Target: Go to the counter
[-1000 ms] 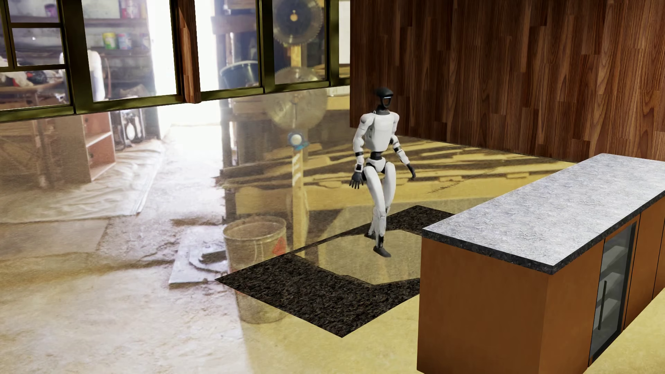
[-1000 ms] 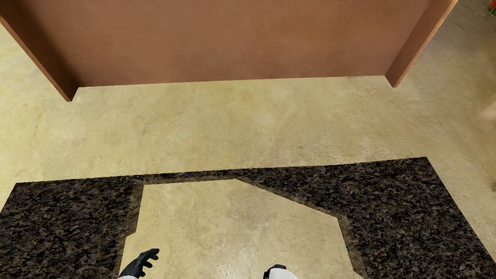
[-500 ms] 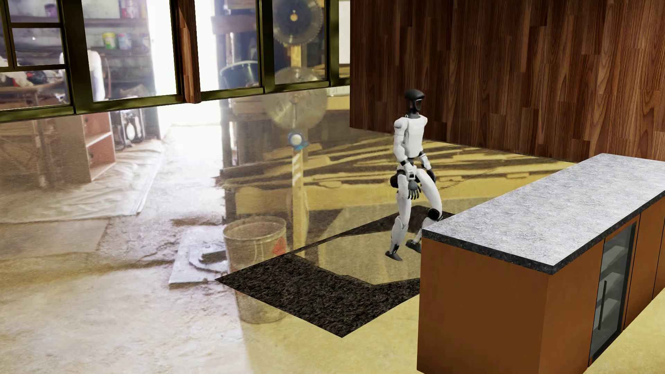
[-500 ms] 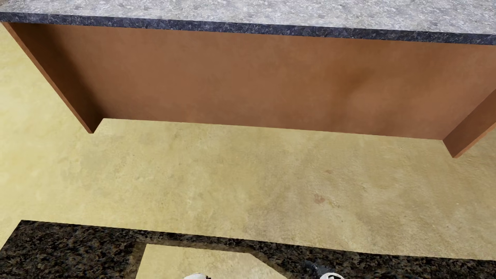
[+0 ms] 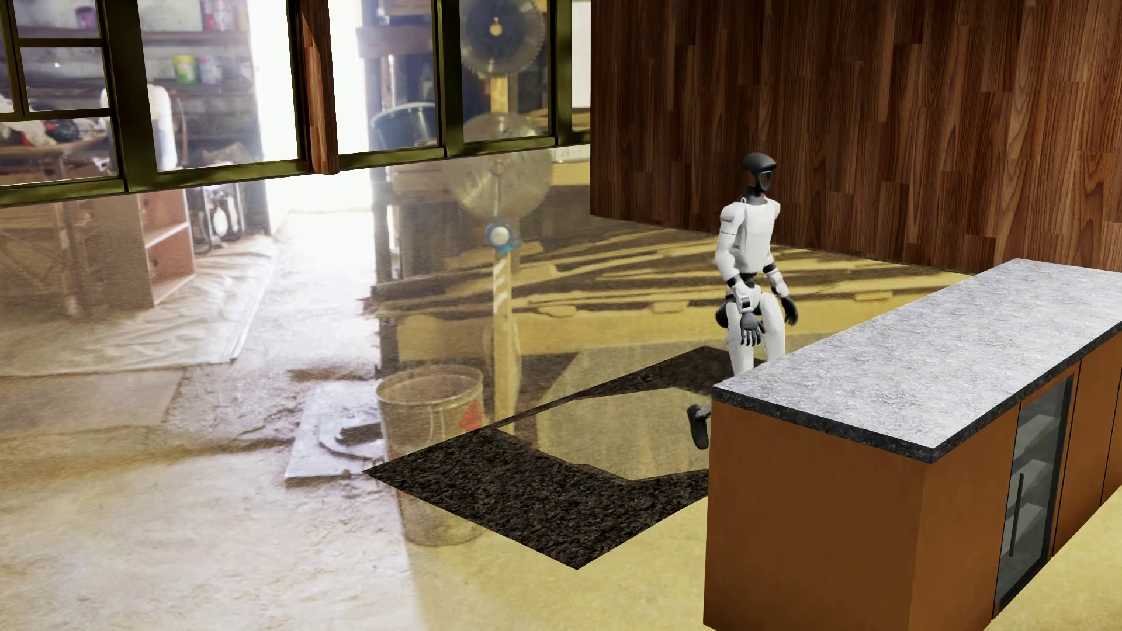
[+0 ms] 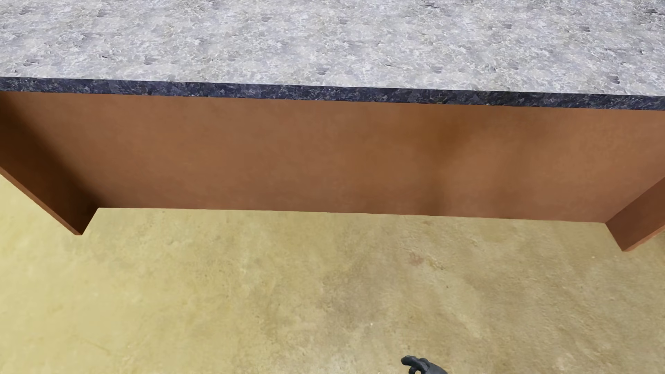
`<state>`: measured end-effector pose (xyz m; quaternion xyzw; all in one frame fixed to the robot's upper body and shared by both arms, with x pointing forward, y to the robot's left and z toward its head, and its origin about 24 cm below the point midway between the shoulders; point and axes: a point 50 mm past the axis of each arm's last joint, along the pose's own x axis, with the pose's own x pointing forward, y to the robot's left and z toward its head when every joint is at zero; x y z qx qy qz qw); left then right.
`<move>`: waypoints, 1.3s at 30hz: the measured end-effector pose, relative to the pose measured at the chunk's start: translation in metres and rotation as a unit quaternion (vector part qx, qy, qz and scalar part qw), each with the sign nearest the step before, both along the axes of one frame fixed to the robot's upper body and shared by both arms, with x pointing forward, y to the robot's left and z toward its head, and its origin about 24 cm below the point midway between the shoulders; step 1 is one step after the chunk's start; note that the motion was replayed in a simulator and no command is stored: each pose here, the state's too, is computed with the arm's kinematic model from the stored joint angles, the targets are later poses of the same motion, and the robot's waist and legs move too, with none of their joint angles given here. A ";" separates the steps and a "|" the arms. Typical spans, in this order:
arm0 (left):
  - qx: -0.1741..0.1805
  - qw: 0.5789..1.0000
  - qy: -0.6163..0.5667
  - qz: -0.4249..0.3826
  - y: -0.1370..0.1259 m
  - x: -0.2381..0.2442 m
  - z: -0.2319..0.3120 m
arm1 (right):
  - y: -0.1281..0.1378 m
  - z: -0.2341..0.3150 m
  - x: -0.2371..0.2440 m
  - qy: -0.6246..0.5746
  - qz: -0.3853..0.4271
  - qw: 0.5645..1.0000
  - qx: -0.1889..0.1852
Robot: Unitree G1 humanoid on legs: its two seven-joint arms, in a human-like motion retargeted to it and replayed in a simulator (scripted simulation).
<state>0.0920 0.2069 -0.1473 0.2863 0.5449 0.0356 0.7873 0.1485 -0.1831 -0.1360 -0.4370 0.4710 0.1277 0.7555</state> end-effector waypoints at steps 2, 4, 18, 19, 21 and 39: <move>0.019 0.998 -0.055 -0.037 0.002 0.040 0.012 | -0.016 -0.021 -0.054 0.119 -0.058 0.991 -0.023; 0.014 0.989 -0.119 -0.083 -0.005 0.078 0.028 | -0.029 -0.029 -0.097 0.230 -0.027 0.972 -0.029; 0.028 0.996 0.084 0.005 0.023 -0.031 -0.008 | 0.004 -0.010 -0.017 0.027 -0.006 1.000 -0.012; 0.020 0.992 0.119 0.041 0.022 -0.054 -0.013 | 0.004 0.000 0.010 -0.015 0.000 1.000 -0.018; -0.024 0.984 0.174 0.031 0.017 -0.084 -0.017 | 0.010 0.025 0.059 -0.081 0.043 0.996 -0.018; -0.011 0.986 -0.128 -0.107 -0.009 0.063 0.031 | 0.017 -0.039 -0.132 0.280 -0.056 0.958 0.036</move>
